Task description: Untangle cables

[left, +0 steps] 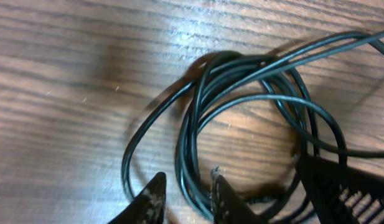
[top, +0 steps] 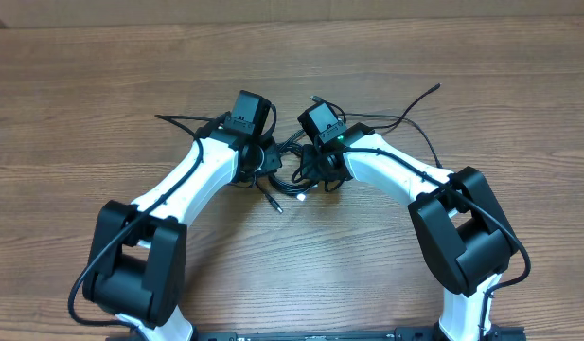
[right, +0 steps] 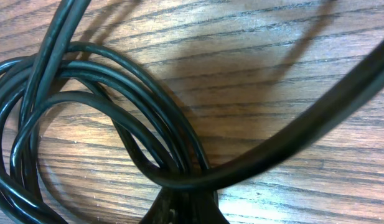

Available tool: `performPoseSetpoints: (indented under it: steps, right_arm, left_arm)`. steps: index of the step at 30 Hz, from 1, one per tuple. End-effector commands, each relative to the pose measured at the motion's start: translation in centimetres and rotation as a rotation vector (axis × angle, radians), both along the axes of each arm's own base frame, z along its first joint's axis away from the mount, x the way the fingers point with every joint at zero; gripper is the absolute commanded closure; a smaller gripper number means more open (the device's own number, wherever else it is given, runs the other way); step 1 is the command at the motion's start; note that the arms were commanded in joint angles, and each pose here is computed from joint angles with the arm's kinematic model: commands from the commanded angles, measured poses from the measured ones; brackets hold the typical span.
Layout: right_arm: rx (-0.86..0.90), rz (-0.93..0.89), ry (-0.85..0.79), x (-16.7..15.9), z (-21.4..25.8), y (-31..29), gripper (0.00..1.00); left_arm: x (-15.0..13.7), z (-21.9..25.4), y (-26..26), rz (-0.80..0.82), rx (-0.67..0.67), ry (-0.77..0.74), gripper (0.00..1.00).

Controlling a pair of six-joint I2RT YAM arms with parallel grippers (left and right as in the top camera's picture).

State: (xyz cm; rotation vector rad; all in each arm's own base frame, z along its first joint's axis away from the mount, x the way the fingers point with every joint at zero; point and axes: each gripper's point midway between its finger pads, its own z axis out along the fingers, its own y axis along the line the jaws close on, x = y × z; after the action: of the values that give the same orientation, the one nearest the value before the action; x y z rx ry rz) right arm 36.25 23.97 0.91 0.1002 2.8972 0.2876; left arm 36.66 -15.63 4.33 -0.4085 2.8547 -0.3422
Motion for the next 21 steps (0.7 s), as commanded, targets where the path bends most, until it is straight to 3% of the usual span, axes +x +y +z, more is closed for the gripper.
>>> performPoseSetpoints:
  steps: [1,7,21]
  right_arm:
    - [-0.01,0.002,-0.002,-0.1,-0.3,0.0,0.96]
    - [-0.01,0.002,-0.001,-0.1,-0.3,0.0,0.96]
    - [-0.01,0.001,-0.002,-0.1,-0.3,0.0,0.95]
  left_arm:
    - [0.1,-2.0,0.2,0.027,0.018,0.028,0.7]
    - [0.3,-2.5,0.0,0.025,0.015,0.028,0.7]
    - [-0.4,-3.2,0.3,0.025,0.024,0.047,0.8]
